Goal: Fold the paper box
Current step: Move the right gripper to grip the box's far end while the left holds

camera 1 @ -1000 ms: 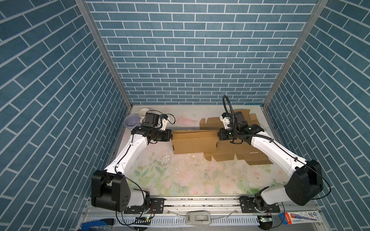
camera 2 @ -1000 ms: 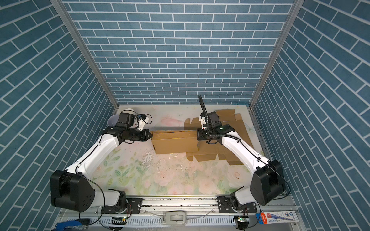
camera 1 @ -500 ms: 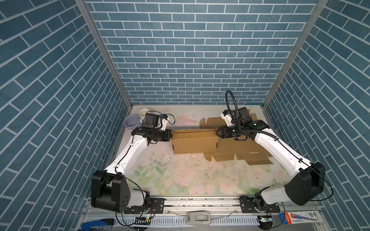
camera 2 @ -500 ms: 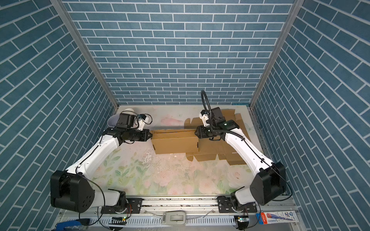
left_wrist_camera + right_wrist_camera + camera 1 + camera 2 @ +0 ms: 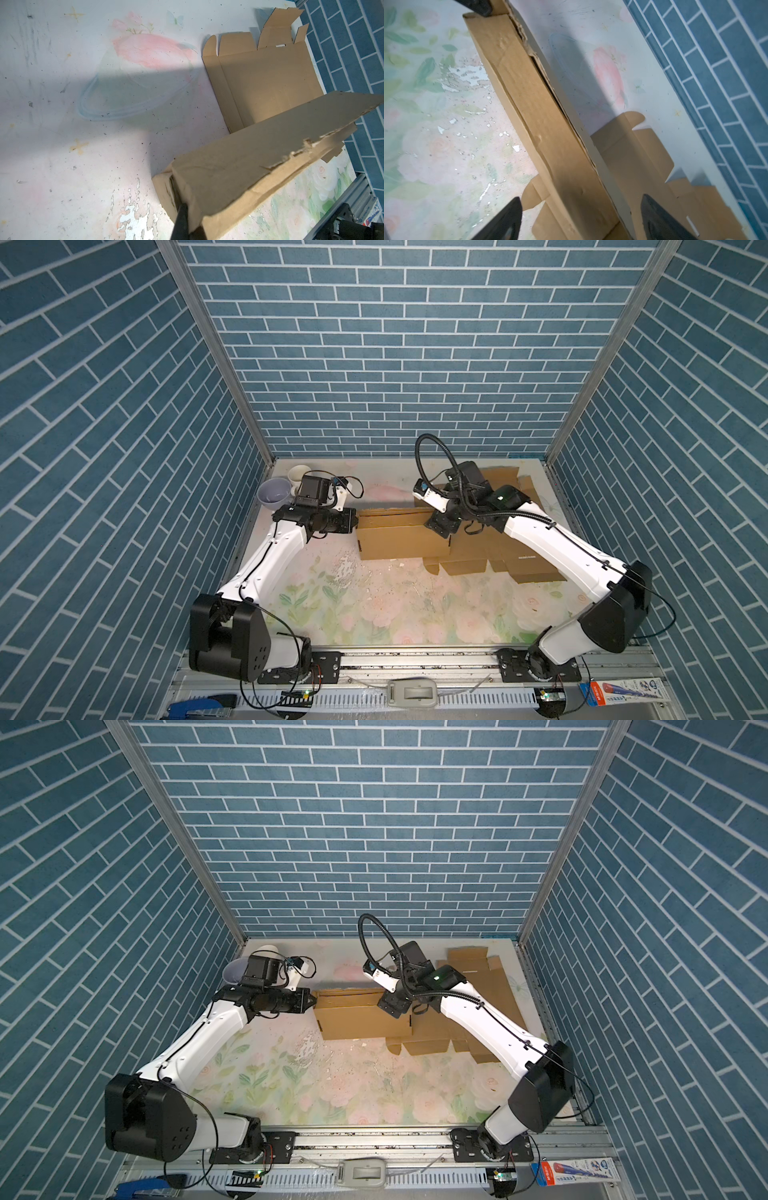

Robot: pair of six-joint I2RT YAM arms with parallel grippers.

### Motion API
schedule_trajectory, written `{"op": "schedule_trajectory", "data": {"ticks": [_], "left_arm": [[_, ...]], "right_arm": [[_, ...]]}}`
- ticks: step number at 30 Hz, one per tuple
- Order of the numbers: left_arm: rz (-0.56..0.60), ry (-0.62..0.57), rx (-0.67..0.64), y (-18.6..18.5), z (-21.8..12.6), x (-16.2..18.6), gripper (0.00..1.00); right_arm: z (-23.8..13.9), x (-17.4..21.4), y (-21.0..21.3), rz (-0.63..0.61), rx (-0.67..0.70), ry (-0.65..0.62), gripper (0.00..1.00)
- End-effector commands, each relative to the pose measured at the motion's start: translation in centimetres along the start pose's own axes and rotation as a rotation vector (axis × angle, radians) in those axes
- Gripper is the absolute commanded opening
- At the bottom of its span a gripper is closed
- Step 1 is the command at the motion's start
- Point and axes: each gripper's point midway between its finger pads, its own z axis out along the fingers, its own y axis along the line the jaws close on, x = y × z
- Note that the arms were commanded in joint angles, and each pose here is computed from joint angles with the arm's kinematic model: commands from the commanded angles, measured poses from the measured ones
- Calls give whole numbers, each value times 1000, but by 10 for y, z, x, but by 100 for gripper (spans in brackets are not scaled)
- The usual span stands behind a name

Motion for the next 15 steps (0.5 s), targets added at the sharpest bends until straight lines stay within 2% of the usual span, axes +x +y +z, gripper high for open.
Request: {"op": "schedule_trajectory", "data": {"ticks": [1, 9, 15], "left_arm": [[-53, 134, -35, 12, 11, 40, 0], [-50, 140, -41, 14, 11, 42, 0], [-43, 137, -34, 12, 10, 41, 0]], "right_arm": [[8, -27, -1, -251, 16, -47, 90], [40, -32, 20, -375, -67, -9, 88], [57, -22, 31, -411, -68, 49, 78]]}}
